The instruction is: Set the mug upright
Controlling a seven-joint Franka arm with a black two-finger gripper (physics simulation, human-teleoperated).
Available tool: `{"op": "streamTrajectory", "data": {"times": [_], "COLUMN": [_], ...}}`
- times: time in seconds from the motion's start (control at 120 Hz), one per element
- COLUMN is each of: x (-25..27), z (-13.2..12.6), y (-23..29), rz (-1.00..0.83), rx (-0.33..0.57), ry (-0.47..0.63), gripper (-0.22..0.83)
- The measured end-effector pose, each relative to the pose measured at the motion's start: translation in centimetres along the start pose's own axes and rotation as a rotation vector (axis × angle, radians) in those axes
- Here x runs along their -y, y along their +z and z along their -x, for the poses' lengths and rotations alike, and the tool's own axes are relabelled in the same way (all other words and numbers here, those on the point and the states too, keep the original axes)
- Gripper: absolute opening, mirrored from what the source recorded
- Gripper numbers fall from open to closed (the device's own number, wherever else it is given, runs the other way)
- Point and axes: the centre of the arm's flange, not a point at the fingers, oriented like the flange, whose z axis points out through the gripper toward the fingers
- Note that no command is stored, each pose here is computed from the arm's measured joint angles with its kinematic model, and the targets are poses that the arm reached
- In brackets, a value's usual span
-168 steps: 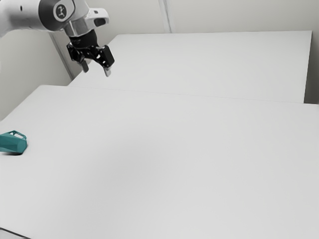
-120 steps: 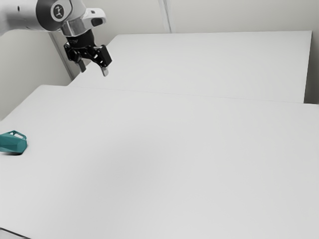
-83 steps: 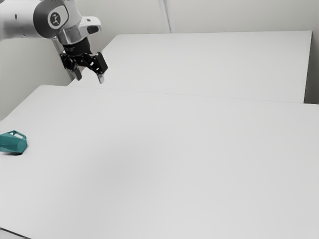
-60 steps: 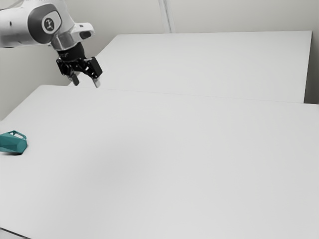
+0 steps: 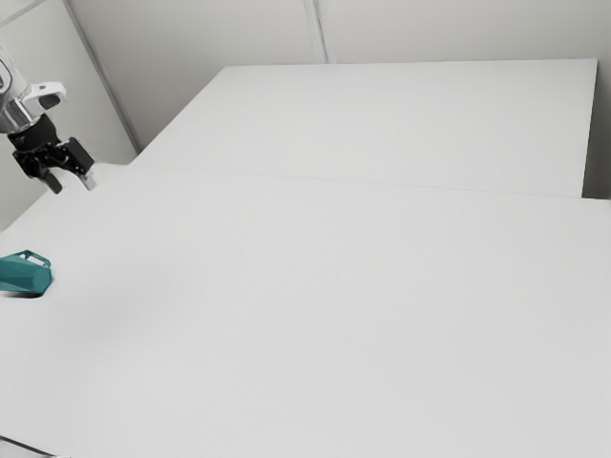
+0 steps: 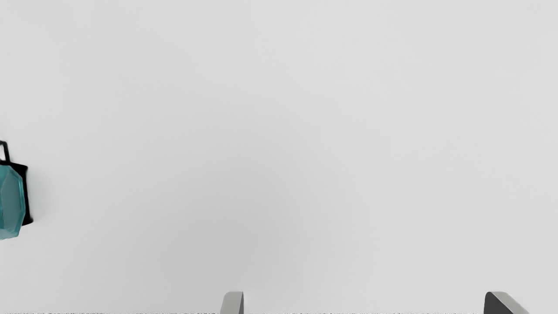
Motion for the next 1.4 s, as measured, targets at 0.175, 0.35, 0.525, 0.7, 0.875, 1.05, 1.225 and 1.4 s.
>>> {"op": "streamTrajectory", "data": {"times": [0.175,0.35,0.525,0.7,0.875,1.05,1.225,1.4], "x": [6.0,12.2,18.2,24.1,28.4,32.2,35.5,36.8], "z": [0.9,1.3,2.2,3.1,3.5,4.1,5.4,5.2], "y": [2.0,3.8,5.2,6.9,8.8,10.7,14.0,15.4], "rz": [0.046,0.072,0.097,0.127,0.15,0.176,0.236,0.243], "rx": [-0.009,-0.02,-0.053,-0.088,-0.112,-0.13,-0.149,-0.165], "ry": [0.038,0.091,0.114,0.119,0.135,0.146,0.136,0.155], "gripper": [0.62,0.61,0.62,0.61,0.61,0.61,0.61,0.61]}}
